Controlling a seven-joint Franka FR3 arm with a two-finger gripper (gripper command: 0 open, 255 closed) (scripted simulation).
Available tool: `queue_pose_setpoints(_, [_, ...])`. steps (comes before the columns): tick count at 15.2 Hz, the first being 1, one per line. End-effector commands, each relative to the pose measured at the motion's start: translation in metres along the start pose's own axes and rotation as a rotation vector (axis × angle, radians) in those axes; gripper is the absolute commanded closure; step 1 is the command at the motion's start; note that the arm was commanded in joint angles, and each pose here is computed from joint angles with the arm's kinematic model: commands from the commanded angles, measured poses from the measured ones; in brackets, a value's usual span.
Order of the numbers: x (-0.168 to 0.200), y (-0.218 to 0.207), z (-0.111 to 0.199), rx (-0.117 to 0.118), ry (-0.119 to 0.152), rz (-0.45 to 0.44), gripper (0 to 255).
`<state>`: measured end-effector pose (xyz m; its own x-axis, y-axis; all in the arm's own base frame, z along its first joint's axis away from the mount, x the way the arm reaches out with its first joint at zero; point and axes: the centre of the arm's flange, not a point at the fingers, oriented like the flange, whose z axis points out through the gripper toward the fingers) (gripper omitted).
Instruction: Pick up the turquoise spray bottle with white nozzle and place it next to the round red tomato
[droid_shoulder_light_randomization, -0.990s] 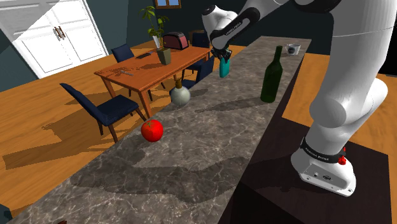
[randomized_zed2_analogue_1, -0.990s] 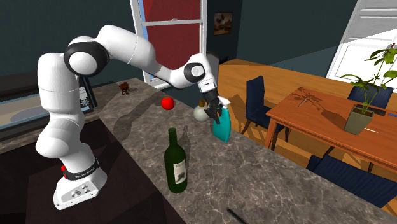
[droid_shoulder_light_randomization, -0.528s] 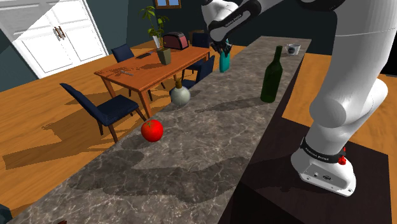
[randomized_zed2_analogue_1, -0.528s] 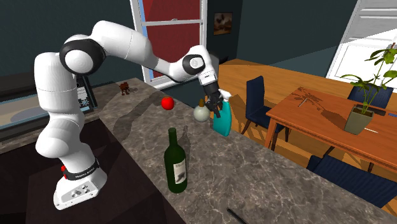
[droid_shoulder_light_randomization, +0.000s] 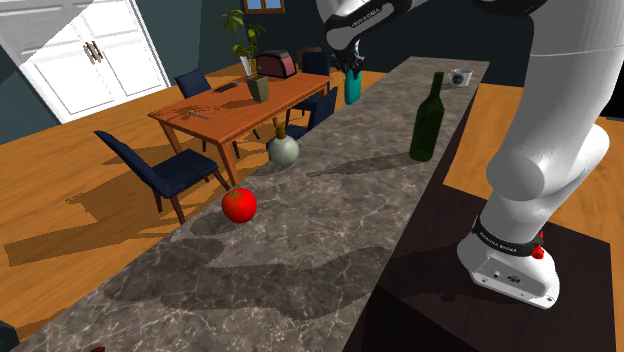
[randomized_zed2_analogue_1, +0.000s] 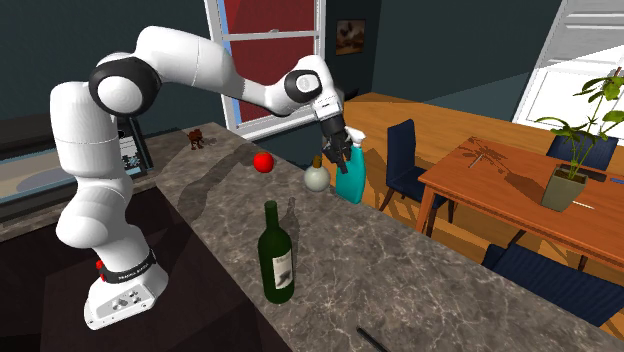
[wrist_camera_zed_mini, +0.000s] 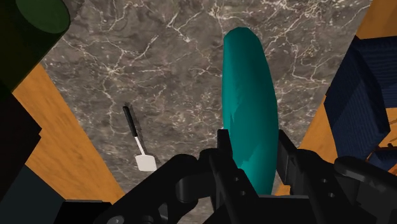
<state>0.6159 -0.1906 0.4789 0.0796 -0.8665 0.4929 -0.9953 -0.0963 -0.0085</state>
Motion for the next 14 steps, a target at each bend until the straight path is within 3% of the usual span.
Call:
queue_pose_setpoints(1, [0.006, 0.001, -0.009, 0.000, 0.000, 0.000, 255])
queue_pose_setpoints(14, [0.039, 0.001, -0.068, 0.000, 0.000, 0.000, 255])
